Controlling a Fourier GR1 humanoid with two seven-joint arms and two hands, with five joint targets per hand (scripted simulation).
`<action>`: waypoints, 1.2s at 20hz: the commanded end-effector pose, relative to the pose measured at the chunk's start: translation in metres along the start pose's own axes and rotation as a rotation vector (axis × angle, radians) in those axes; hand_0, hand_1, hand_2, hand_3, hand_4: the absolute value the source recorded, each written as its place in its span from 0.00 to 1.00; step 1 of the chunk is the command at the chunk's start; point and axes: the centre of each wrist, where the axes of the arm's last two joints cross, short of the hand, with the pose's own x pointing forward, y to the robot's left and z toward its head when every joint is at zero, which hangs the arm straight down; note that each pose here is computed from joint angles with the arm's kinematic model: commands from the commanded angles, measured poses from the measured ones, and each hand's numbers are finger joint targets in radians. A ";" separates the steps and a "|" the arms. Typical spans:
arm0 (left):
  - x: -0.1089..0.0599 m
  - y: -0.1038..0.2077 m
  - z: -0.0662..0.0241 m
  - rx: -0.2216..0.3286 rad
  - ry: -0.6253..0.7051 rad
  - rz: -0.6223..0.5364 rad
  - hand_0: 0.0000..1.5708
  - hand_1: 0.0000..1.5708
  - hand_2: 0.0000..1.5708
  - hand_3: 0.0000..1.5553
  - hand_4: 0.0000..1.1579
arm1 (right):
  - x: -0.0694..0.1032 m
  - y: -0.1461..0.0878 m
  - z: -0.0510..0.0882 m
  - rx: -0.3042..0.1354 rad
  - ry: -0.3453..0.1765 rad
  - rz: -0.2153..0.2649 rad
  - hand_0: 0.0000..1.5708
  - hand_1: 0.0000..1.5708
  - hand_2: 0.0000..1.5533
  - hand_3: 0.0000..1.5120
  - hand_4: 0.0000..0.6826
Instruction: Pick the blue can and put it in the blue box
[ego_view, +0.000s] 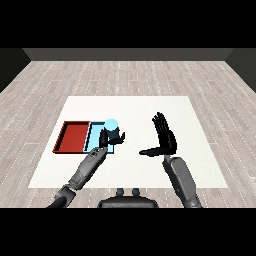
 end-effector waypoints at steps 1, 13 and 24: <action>0.007 0.039 -0.0304 0.096 0.024 -0.092 1.00 1.00 1.00 0.95 0.99 | 0.016 -0.029 0.016 -0.062 -0.042 0.028 0.00 0.00 0.00 0.00 0.00; -0.058 0.117 -0.0404 0.136 0.351 -0.343 1.00 1.00 0.99 0.94 0.89 | -0.005 -0.043 0.027 -0.132 -0.031 -0.015 0.00 0.00 0.00 0.00 0.00; -0.093 0.071 -0.0049 0.143 0.621 -0.412 0.80 0.80 0.78 0.77 0.81 | -0.025 -0.066 0.017 -0.191 0.008 -0.009 0.00 0.00 0.00 0.00 0.00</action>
